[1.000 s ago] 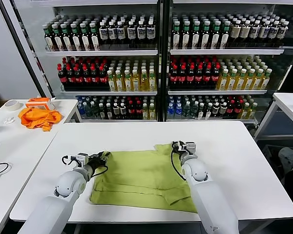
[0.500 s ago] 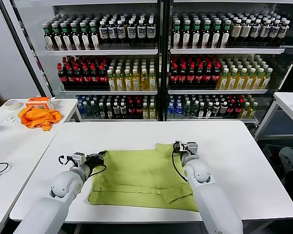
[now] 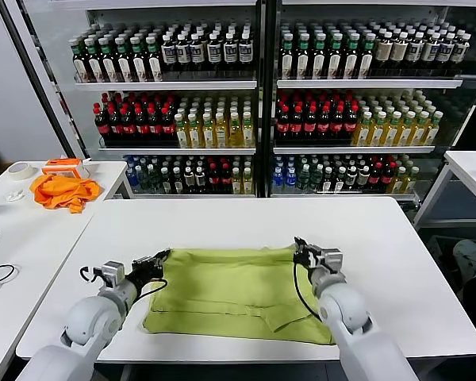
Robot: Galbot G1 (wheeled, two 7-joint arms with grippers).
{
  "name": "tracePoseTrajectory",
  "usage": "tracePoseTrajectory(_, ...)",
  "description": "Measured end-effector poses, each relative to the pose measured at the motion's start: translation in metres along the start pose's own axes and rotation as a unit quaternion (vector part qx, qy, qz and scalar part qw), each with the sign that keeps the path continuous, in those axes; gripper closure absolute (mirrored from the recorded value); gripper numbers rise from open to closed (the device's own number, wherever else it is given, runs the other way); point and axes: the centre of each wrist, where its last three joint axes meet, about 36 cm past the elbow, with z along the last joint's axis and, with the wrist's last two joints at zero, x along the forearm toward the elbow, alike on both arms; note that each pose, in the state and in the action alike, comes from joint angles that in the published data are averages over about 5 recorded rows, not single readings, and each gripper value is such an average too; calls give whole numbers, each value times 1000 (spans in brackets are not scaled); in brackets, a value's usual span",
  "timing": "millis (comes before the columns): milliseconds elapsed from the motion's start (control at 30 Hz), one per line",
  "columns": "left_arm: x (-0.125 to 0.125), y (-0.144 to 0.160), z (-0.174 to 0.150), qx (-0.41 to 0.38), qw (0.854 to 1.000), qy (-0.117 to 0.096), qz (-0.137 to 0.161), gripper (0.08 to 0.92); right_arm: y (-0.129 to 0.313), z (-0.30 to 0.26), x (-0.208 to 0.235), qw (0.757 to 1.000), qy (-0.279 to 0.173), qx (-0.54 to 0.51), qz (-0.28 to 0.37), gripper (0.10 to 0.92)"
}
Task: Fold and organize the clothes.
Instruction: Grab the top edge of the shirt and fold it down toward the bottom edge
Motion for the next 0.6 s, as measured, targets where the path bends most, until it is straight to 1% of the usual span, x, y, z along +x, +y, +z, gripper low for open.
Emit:
tracePoseTrajectory(267, 20, -9, 15, 3, 1000, 6, 12, 918, 3, 11, 32, 1000, 2, 7, -3, 916)
tracePoseTrajectory(600, 33, -12, 27, 1, 1000, 15, 19, 918, 5, 18, 54, 1000, 5, 16, -3, 916)
